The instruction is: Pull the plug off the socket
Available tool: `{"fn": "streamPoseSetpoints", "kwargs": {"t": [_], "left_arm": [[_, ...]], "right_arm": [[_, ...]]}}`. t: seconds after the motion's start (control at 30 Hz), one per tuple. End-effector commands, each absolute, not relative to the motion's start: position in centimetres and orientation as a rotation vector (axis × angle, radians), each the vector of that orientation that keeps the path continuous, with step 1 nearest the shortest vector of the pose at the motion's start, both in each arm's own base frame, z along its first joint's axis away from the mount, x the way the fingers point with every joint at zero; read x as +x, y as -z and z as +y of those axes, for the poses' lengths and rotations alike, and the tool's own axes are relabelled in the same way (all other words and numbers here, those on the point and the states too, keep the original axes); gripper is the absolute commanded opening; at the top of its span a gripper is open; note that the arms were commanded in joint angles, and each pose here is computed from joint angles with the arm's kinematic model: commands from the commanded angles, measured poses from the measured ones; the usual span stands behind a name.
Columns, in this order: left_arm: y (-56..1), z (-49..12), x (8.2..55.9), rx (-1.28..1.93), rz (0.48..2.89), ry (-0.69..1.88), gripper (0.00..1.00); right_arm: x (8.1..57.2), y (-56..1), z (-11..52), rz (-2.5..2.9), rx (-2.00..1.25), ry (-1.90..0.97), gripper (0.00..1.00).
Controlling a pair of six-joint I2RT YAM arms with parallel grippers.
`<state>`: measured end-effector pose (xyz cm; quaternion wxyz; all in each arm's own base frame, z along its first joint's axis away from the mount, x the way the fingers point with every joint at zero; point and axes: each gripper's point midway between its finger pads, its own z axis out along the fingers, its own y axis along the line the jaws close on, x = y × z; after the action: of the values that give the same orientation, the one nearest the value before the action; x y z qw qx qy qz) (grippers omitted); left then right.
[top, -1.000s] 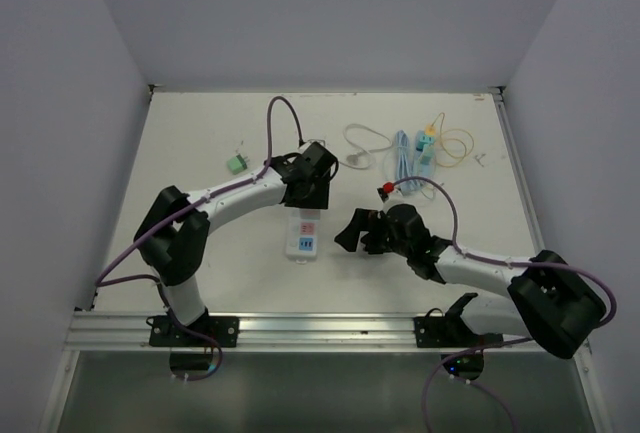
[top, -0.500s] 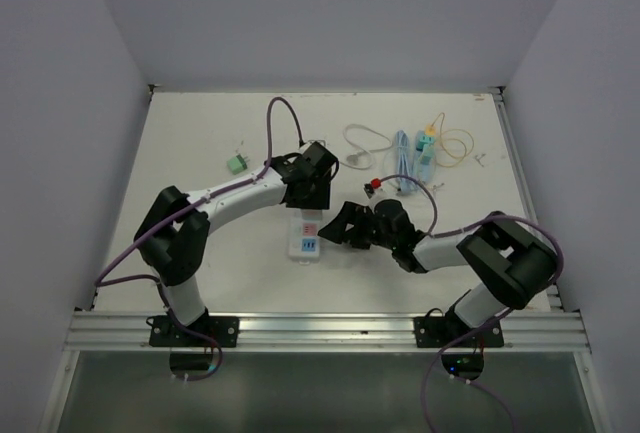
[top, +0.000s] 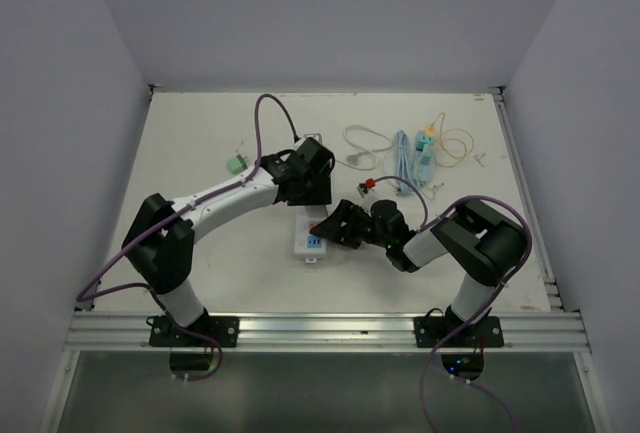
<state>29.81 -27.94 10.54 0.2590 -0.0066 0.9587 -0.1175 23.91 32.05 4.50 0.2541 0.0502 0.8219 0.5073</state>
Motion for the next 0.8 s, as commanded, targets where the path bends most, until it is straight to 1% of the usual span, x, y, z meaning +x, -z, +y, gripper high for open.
{"fn": "streamPoseSetpoints", "kwargs": {"t": [0.0, 0.07, 0.1, 0.17, 0.2, 0.27, 0.3, 0.33, 0.37, 0.43, 0.47, 0.77], "left_arm": [[-16.9, -29.6, 32.1, -0.109, 2.402, 0.506, 0.0], [-16.7, -29.6, 32.1, -0.13, 2.399, 0.514, 0.0], [-16.8, -29.8, 32.1, -0.135, 2.386, 0.532, 0.0], [-16.2, -29.7, 31.9, -0.146, 2.397, 0.54, 0.0], [-16.3, -29.8, 31.9, -0.149, 2.389, 0.55, 0.0], [-16.0, -29.6, 31.8, -0.153, 2.393, 0.544, 0.0], [-16.1, -29.5, 31.8, -0.155, 2.392, 0.542, 0.0], [-16.0, -29.4, 31.9, -0.154, 2.39, 0.534, 0.0], [-16.2, -29.3, 31.9, -0.155, 2.389, 0.534, 0.0], [-16.3, -29.0, 32.1, -0.157, 2.387, 0.524, 0.0], [-16.7, -28.9, 32.3, -0.158, 2.379, 0.526, 0.0], [-18.1, -28.0, 32.5, -0.173, 2.36, 0.545, 0.0]], "right_arm": [[23.3, -3.7, 32.2, 2.263, 0.141, -1.399, 0.79], [23.3, -4.0, 32.4, 2.251, 0.134, -1.418, 0.76], [23.3, -4.0, 32.3, 2.251, 0.133, -1.422, 0.71], [23.2, -4.2, 32.4, 2.24, 0.125, -1.435, 0.65], [23.2, -4.0, 32.3, 2.243, 0.133, -1.433, 0.56], [23.1, -4.1, 32.3, 2.239, 0.134, -1.438, 0.46], [23.1, -4.0, 32.2, 2.243, 0.14, -1.438, 0.34], [23.0, -3.9, 32.2, 2.243, 0.141, -1.438, 0.27], [23.0, -3.7, 32.0, 2.248, 0.153, -1.432, 0.14], [23.0, -3.4, 31.7, 2.256, 0.17, -1.424, 0.02], [23.1, -3.3, 31.6, 2.258, 0.182, -1.416, 0.0], [23.2, -1.9, 30.2, 2.293, 0.255, -1.357, 0.0]]}}
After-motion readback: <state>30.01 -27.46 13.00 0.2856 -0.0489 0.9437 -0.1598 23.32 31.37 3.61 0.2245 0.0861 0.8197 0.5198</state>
